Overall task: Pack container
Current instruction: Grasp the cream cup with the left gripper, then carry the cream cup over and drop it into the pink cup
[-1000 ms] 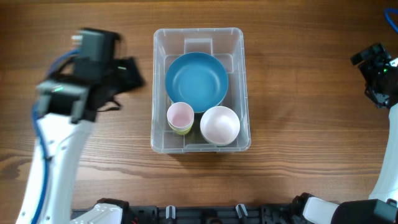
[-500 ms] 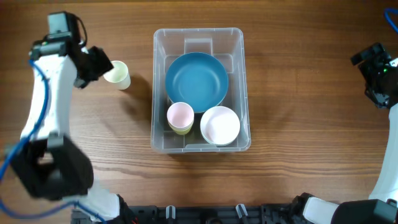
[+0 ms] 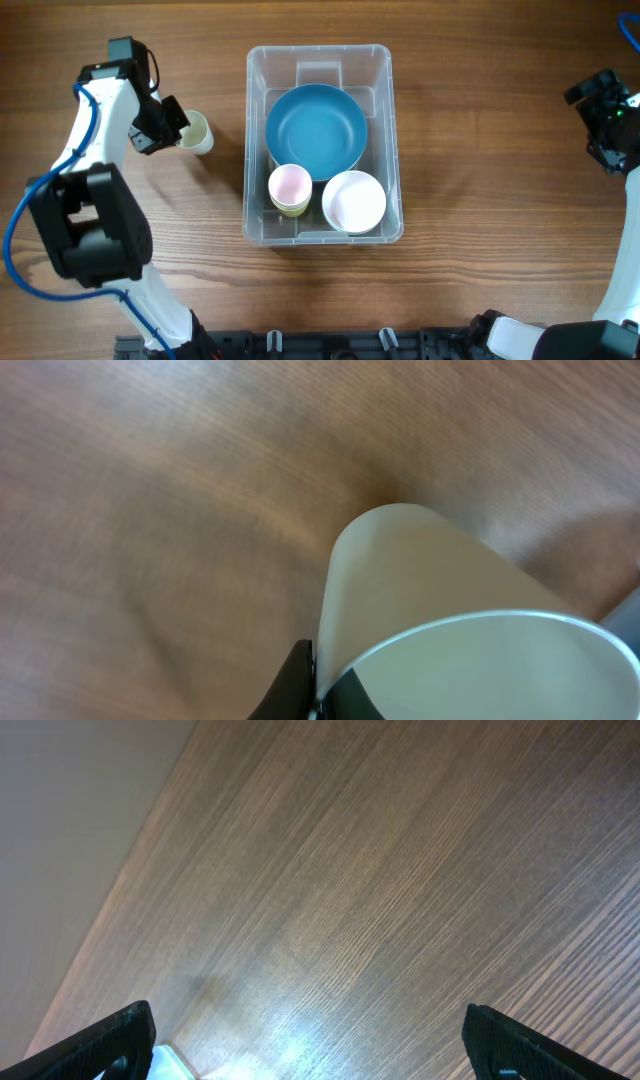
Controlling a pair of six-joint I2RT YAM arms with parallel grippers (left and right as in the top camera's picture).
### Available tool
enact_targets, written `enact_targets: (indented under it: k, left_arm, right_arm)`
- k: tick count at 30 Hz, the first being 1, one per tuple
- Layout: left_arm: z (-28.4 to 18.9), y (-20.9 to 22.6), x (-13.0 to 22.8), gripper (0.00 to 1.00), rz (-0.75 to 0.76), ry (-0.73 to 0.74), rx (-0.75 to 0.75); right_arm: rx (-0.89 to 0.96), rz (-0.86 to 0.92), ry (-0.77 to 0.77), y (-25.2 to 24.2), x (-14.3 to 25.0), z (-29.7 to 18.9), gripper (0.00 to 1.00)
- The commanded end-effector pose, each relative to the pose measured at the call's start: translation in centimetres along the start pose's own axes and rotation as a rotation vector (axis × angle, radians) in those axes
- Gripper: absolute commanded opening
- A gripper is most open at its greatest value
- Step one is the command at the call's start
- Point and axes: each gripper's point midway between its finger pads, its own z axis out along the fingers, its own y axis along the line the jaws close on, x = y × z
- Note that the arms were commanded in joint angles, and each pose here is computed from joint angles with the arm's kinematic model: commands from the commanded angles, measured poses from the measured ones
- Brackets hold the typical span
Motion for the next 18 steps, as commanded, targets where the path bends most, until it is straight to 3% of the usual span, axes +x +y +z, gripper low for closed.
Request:
enact_targets:
  k: [1, 9, 13, 18]
  left_arm:
    - [-8.3, -2.1, 0.8, 0.04, 0.058, -0.155, 0.079]
    - [-18.9, -9.1, 10.9, 0.04, 0.36, -0.32, 0.242]
    - [-18.5, -10.6, 15.4, 0.04, 0.413, -0.241, 0.233]
    - [-15.8, -10.7, 18.2, 0.04, 0.432, -0.172, 0.159]
  right_arm:
    - [-0.004, 0.009, 0.005, 0.1, 0.1, 0.1, 1.0]
    - [-0.004, 0.008, 0.005, 0.1, 0.1, 0.1, 1.0]
    - [-0.004, 0.008, 0.005, 0.1, 0.1, 0.1, 1.0]
    - [-0.004, 0.009, 0.005, 0.1, 0.1, 0.1, 1.0]
